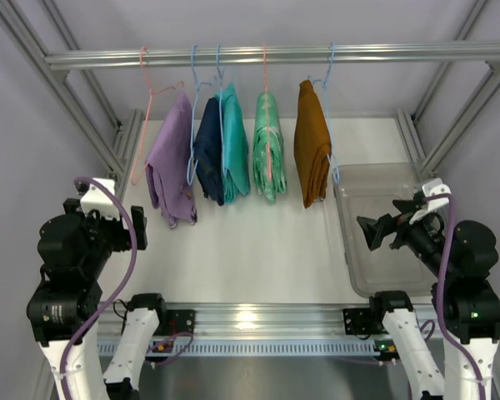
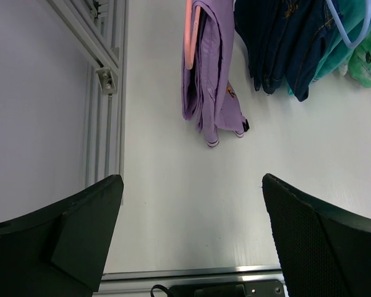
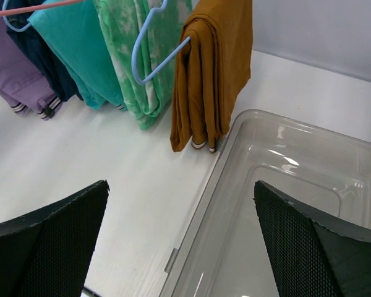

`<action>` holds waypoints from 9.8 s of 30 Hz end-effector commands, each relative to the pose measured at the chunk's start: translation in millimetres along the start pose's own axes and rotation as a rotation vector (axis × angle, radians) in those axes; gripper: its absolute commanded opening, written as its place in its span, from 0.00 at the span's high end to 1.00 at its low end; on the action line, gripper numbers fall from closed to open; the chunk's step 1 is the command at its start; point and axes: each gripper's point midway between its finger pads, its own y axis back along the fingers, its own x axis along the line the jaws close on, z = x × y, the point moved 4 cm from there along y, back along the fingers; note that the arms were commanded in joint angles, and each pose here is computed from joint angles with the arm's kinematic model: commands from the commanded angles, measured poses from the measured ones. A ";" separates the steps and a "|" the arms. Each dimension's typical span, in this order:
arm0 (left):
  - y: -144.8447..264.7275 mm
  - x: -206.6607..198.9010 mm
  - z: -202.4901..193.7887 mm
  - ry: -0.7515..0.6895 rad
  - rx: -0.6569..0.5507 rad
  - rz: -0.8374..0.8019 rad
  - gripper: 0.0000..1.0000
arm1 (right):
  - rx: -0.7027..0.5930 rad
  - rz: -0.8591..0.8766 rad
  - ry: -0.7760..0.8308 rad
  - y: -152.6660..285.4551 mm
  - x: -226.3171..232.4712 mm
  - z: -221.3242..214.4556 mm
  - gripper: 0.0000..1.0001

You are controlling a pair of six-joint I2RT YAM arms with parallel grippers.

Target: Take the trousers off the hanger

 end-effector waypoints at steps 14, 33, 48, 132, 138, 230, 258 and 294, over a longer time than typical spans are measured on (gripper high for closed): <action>4.0 -25.5 19.4 -0.013 0.014 -0.219 0.01 | -0.036 0.322 -0.352 -60.8 8.3 96.5 0.01; -14.4 -36.0 48.1 -0.072 -0.029 -0.356 0.01 | -0.059 0.698 -0.650 -166.4 -19.3 126.6 0.28; -28.4 -32.6 52.5 -0.075 -0.015 -0.348 0.01 | 0.020 0.822 -0.724 -206.2 10.5 97.4 0.36; -89.3 -316.7 245.5 0.602 0.046 -1.528 0.02 | -0.346 0.628 -0.493 -79.8 52.4 152.8 1.00; -95.6 -355.9 234.8 0.684 0.155 -1.539 0.05 | -0.357 0.616 -0.469 -76.9 59.8 149.5 1.00; -36.1 -345.9 269.6 0.703 0.024 -1.750 1.00 | -0.374 0.289 -0.033 -138.1 24.8 16.5 0.07; -38.5 -350.1 238.0 0.644 0.114 -1.794 1.00 | -0.480 0.143 0.045 -141.5 6.1 64.6 1.00; -125.1 -374.8 139.2 0.567 0.279 -1.449 1.00 | -0.906 0.027 -0.001 54.7 11.7 215.4 1.00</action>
